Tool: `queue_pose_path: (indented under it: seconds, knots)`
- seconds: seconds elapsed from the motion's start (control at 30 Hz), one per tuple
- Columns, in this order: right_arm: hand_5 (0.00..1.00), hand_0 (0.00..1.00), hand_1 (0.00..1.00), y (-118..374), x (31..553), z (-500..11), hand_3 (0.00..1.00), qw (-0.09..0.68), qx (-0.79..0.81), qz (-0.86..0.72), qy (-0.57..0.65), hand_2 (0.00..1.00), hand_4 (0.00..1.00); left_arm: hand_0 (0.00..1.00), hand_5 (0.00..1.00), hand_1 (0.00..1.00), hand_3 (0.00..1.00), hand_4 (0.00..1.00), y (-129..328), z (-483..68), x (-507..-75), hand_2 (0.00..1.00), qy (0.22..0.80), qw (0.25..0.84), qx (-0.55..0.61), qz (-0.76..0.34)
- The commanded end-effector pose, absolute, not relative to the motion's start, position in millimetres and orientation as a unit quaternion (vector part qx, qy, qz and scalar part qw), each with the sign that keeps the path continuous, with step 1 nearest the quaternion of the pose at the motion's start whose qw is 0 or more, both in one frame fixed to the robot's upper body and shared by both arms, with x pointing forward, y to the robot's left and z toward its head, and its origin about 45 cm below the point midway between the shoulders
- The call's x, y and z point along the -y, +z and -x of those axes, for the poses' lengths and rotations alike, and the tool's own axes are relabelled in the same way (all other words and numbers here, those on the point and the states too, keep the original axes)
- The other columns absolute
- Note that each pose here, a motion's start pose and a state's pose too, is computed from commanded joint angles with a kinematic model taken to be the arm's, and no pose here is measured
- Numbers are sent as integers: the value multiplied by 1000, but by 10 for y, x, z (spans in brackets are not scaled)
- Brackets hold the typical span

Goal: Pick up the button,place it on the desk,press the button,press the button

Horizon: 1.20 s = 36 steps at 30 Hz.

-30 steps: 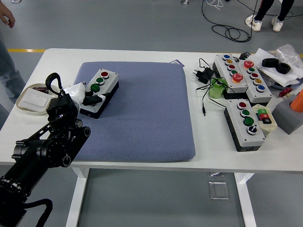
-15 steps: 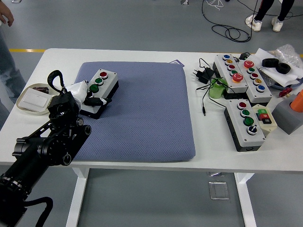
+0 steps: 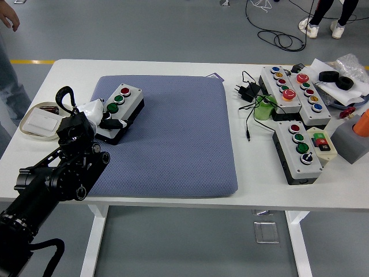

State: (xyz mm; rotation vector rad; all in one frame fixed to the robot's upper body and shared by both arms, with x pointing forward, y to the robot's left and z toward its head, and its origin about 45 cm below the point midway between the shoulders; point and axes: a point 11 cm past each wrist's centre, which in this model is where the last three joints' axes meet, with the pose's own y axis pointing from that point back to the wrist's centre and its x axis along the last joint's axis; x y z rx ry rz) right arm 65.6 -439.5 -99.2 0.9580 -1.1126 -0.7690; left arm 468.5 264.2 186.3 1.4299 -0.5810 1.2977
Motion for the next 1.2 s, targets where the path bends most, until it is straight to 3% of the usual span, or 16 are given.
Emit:
queue_pose_path:
  seconds: [0.03,0.07,0.23,0.27,0.43,0.47,0.63,0.67,0.83,0.87,1.03,1.07,1.2]
  knots:
    - [237,645,636,-992,4397,-653,584,676,494,-426,-342,667,380,699,561,878,998,938,1868,-4688,-2639,998,545,534,245,-598]
    - [237,646,635,-992,4397,-652,583,676,494,-426,-342,667,379,509,274,544,929,705,1870,-4688,-2637,750,545,534,245,-598]
    - [237,646,635,-992,4399,-647,583,677,493,-426,-342,667,379,509,274,544,929,705,1857,-4688,-2618,750,537,538,248,-601]
    - [237,645,636,-992,4401,-644,583,678,493,-426,-342,667,378,377,2,354,800,541,1852,-4687,-2616,532,536,539,248,-601]
    - [237,645,636,-993,4405,-632,583,678,492,-425,-342,667,378,377,2,354,800,541,1831,-4683,-2608,532,530,542,249,-602]
    - [236,645,637,-993,4405,-632,583,678,492,-425,-342,667,378,338,2,285,546,451,1829,-4683,-2609,356,530,542,249,-602]
    - [236,645,637,-993,4399,-643,583,678,493,-426,-341,667,378,338,2,285,546,451,1845,-4690,-2603,356,538,542,255,-594]
    - [235,645,637,-992,4398,-648,583,677,493,-426,-341,667,377,293,2,230,384,360,1859,-4697,-2603,283,541,541,256,-591]
    - [235,645,637,-991,4397,-662,583,677,494,-427,-341,667,377,293,2,230,384,360,1877,-4714,-2602,283,543,542,259,-587]
    - [235,645,637,-990,4398,-664,583,677,494,-427,-341,667,377,202,2,143,305,272,1871,-4715,-2599,202,542,543,261,-586]
    - [235,645,637,-988,4399,-669,583,677,494,-427,-340,667,377,202,2,143,305,272,1834,-4711,-2593,202,534,548,263,-588]
    - [235,645,636,-988,4400,-670,583,677,494,-427,-340,667,377,62,2,66,255,2,1830,-4710,-2593,142,533,548,262,-589]
    - [235,645,636,-988,4399,-674,583,676,495,-427,-340,667,377,62,2,66,255,2,1818,-4710,-2585,142,530,550,265,-589]
